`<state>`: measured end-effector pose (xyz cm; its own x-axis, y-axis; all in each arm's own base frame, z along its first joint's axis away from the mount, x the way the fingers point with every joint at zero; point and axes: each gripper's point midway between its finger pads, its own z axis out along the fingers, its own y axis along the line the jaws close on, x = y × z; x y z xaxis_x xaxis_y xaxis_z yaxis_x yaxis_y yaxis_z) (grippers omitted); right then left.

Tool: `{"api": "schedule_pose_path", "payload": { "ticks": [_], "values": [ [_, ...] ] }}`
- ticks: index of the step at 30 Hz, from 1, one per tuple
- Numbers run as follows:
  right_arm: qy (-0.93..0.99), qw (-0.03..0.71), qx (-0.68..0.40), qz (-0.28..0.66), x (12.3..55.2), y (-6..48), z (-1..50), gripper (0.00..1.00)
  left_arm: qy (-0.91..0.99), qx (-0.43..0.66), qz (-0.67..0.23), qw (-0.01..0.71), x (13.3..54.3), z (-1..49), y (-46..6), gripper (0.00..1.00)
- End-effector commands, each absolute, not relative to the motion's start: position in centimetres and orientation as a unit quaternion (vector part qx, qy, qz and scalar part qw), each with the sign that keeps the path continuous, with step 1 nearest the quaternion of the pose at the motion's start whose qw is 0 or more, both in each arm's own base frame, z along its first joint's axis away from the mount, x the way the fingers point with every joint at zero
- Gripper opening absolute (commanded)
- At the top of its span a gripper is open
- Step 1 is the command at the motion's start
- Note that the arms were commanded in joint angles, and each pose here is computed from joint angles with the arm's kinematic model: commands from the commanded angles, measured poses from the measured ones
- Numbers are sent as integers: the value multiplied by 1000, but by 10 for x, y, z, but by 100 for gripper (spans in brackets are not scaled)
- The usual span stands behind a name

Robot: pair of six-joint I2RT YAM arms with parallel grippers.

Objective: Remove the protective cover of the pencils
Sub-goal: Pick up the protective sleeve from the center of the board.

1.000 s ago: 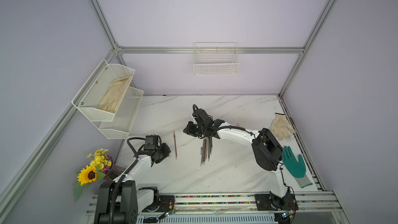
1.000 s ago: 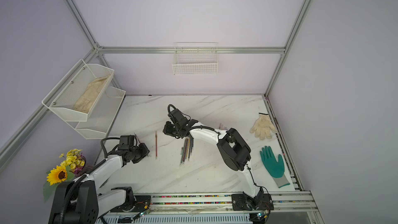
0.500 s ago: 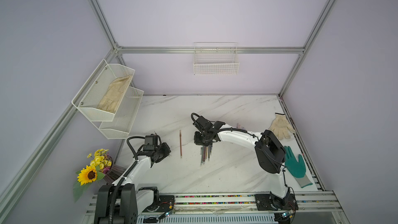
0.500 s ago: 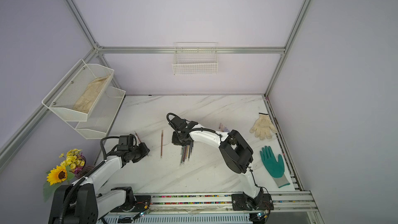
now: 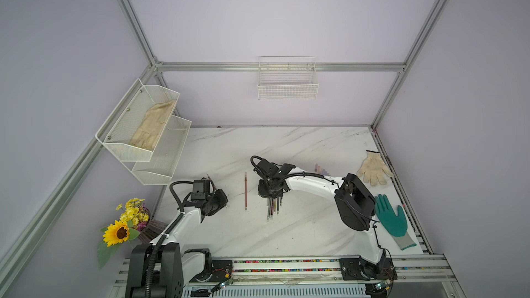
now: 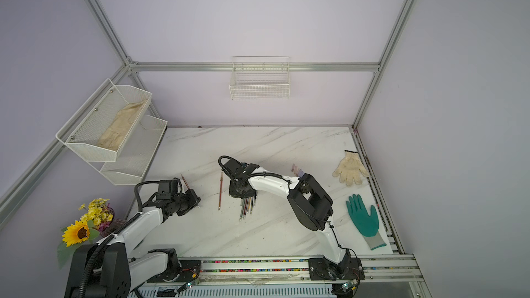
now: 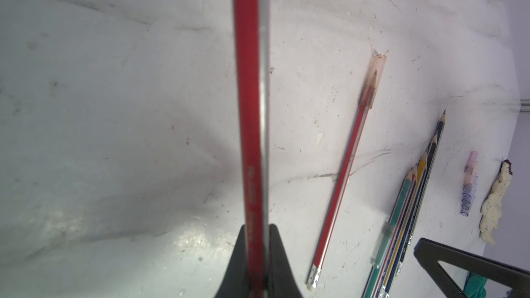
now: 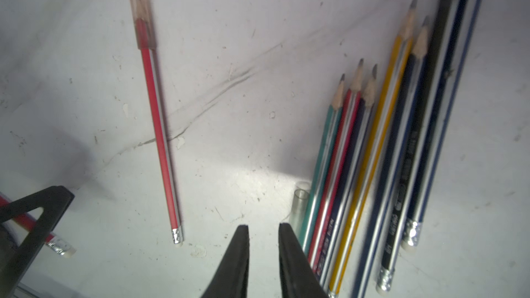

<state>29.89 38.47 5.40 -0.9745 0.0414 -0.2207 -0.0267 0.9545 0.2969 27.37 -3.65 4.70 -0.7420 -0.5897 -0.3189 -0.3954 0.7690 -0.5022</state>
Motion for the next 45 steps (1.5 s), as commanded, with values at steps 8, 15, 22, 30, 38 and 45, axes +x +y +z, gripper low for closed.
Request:
{"api": "schedule_pose_path", "payload": {
  "ticks": [8,15,22,30,38,45],
  "values": [
    [987,107,21,119,296,377,41,22,907,-255,-221,253,281,56,-40,0],
    [987,109,24,117,295,375,43,22,907,-256,-221,251,281,54,-41,0],
    [988,97,27,114,291,373,35,22,907,-255,-221,250,281,54,-41,0],
    [990,93,30,107,288,369,30,22,908,-255,-220,250,281,52,-41,0],
    [990,86,33,110,286,370,25,22,908,-254,-224,244,280,49,-42,0],
    [989,84,33,116,288,375,20,21,908,-253,-225,246,280,51,-42,0]
  ]
}}
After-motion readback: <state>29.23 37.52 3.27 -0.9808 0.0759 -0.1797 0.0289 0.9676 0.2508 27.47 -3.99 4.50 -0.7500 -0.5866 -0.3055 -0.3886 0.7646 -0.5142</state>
